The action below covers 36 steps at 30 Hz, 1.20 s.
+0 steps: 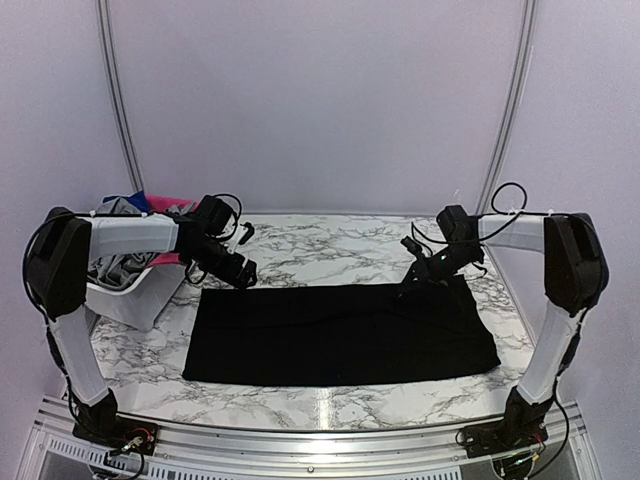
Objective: Fold and stack the mixed laundry pile
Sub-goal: Smooth out the rectangle-folded T-shirt at the center of the board.
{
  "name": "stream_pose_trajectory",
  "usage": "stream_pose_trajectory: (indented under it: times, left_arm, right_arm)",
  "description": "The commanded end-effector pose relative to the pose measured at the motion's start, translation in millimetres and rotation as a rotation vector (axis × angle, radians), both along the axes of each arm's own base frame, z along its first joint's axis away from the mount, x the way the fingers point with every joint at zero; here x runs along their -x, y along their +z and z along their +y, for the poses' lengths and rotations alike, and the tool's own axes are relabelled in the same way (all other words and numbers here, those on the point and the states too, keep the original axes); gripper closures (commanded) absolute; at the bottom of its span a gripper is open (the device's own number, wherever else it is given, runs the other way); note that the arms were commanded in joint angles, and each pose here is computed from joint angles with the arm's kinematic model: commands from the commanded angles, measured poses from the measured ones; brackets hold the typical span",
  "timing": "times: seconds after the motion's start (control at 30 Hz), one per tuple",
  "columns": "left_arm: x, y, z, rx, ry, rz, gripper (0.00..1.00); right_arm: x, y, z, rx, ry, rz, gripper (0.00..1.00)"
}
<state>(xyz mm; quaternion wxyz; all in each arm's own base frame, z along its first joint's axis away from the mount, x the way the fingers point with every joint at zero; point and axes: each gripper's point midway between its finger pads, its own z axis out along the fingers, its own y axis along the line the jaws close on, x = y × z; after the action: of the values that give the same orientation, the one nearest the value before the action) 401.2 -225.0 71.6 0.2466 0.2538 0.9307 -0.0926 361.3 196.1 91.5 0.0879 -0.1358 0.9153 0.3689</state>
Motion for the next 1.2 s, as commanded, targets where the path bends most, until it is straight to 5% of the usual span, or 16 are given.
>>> stream_pose_trajectory:
  times: [0.0, 0.47, 0.63, 0.87, 1.17]
  left_arm:
    - [6.5, 23.3, 6.7, 0.012, 0.007, -0.05, 0.01]
    - [37.0, 23.9, 19.9, 0.024, 0.015, -0.052, 0.01]
    - [41.4, 27.7, 23.0, 0.024, 0.021, -0.063, 0.01]
    - [40.9, 34.1, 22.8, 0.026, 0.015, -0.083, 0.01]
    - [32.7, 32.7, 17.2, 0.025, 0.006, -0.085, 0.01]
  right_arm:
    - [26.1, 7.5, 12.7, -0.009, 0.005, -0.009, 1.0]
    - [122.2, 6.6, 45.1, -0.03, 0.078, 0.062, 1.0]
    - [135.5, 11.1, 37.4, -0.004, 0.099, 0.058, 0.65]
    - [112.2, 44.8, 36.4, 0.0, 0.083, -0.041, 0.56]
    - [28.4, 16.7, -9.0, 0.224, -0.12, -0.06, 0.55]
